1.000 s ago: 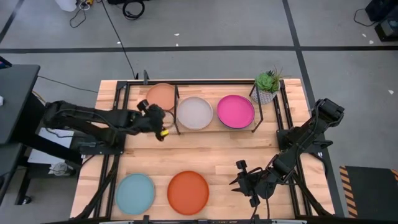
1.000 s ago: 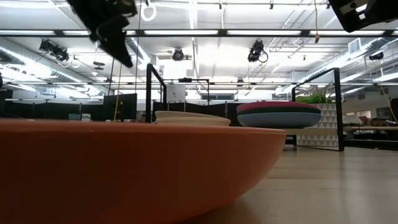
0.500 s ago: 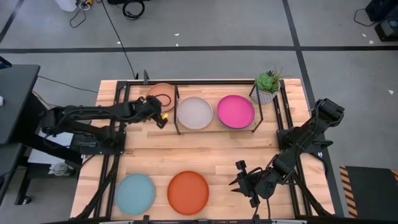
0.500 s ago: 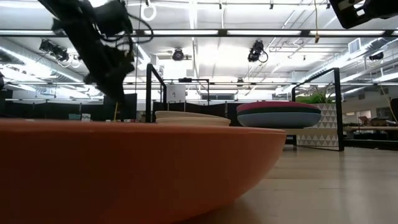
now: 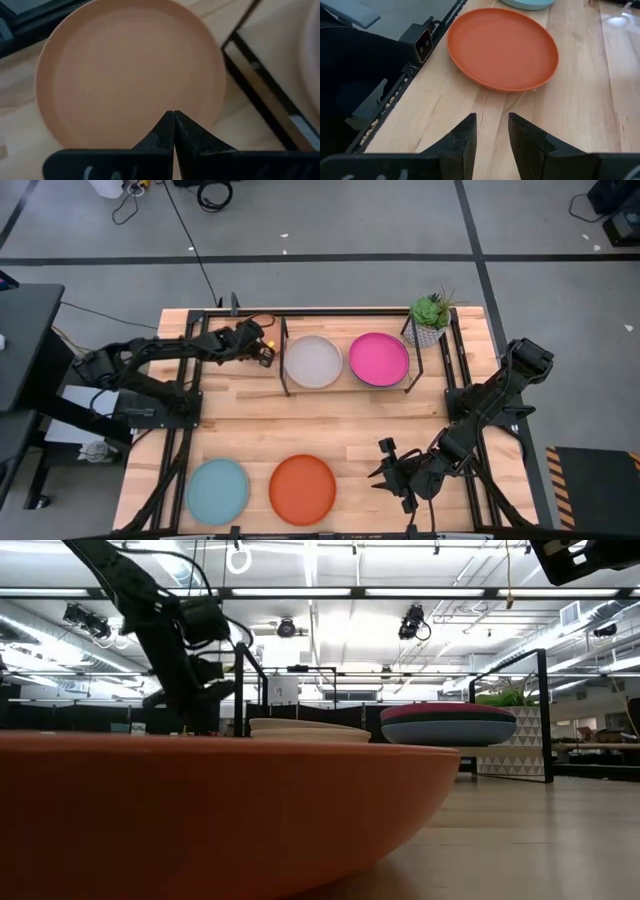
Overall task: Place and stack plates onto a shelf
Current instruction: Stack the brown plate on top of the gray plate on the shelf
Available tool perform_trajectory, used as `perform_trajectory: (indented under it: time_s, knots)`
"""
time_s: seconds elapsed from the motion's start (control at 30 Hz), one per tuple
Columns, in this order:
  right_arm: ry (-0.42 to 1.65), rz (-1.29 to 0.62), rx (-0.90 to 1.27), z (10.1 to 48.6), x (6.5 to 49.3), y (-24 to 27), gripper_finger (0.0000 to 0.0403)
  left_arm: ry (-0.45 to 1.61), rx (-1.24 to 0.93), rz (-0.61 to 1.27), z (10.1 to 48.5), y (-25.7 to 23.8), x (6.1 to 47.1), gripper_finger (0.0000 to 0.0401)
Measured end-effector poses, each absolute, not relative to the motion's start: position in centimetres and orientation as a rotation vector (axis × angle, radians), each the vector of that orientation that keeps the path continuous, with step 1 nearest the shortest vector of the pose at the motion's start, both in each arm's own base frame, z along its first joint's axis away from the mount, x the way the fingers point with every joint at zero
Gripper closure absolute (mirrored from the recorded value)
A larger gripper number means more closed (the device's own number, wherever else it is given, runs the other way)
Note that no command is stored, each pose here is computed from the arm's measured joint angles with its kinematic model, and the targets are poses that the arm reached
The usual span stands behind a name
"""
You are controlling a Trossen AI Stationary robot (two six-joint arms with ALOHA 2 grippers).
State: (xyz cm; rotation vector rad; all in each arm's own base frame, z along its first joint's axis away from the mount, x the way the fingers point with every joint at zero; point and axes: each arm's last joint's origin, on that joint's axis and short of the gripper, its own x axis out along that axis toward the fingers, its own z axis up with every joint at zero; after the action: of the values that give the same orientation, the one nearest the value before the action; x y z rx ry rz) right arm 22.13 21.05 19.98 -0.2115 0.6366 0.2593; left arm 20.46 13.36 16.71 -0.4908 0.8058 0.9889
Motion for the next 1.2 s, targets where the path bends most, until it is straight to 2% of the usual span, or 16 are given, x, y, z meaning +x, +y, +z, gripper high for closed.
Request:
perform_trajectory:
  time_s: [0.4,0.6,0.73,0.87,1.2]
  knots:
    - [0.643,0.261,-0.193,20.0,22.1,21.1,0.0284,0.884,-0.623,1.084,13.0,15.6,20.3,0.0392]
    - [0.647,0.257,-0.183,19.9,22.1,21.1,0.0284,0.973,-0.746,0.930,12.6,14.9,20.2,0.0392]
    - [0.646,0.257,-0.183,19.9,22.1,21.1,0.0284,1.124,-0.836,0.846,12.4,13.6,19.4,0.0392]
    - [0.647,0.257,-0.183,19.9,22.1,21.1,0.0284,1.262,-0.858,0.813,12.7,11.8,18.7,0.0392]
    - [0.647,0.257,-0.183,19.9,22.1,21.1,0.0284,1.443,-0.914,0.662,15.3,6.1,17.6,0.0392]
